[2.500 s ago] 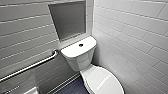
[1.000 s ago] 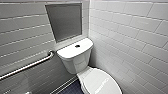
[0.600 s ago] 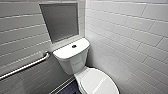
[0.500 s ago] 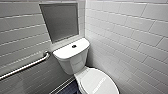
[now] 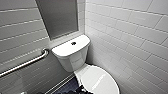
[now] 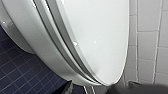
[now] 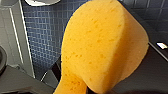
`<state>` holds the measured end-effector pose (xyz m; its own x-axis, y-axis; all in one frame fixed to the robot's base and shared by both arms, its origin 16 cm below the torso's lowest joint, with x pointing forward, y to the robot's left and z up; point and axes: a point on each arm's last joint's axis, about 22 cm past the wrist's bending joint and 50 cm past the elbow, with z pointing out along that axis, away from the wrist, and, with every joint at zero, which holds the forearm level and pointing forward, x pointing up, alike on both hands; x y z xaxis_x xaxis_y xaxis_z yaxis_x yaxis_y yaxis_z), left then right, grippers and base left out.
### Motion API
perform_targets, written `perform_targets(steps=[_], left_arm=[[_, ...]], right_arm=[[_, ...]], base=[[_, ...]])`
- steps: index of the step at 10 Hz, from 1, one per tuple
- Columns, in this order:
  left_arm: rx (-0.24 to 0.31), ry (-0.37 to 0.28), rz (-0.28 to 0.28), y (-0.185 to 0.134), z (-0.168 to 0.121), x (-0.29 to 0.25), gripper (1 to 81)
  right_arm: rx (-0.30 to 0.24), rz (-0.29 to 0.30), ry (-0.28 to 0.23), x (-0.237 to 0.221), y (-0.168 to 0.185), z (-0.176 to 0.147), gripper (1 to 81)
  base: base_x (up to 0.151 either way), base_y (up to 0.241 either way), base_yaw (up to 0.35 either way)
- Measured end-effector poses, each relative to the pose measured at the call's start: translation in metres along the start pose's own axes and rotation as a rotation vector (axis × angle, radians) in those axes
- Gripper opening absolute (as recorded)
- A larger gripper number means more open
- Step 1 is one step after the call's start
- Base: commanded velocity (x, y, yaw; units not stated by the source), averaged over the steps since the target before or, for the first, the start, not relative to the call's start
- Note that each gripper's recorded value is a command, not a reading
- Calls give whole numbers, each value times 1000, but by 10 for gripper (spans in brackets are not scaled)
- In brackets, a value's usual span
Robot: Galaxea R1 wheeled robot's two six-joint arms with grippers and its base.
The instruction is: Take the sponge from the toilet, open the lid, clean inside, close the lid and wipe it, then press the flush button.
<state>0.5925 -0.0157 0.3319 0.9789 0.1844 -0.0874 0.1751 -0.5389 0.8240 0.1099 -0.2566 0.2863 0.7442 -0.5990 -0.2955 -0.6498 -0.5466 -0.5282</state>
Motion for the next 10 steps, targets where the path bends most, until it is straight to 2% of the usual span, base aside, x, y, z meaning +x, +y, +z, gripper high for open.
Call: perform_targets(steps=[5, 8, 10], left_arm=[[29, 35, -87, -20, 1, 14, 811], [16, 57, -133, -12, 11, 20, 811], [4, 72, -135, -1, 12, 31, 811]], right_arm=[[8, -1, 4, 4, -5, 5, 10], [6, -2, 5, 4, -4, 7, 10], [6, -4, 6, 5, -4, 8, 10]], base=[[0, 0, 0], [0, 0, 0], [0, 0, 0]])
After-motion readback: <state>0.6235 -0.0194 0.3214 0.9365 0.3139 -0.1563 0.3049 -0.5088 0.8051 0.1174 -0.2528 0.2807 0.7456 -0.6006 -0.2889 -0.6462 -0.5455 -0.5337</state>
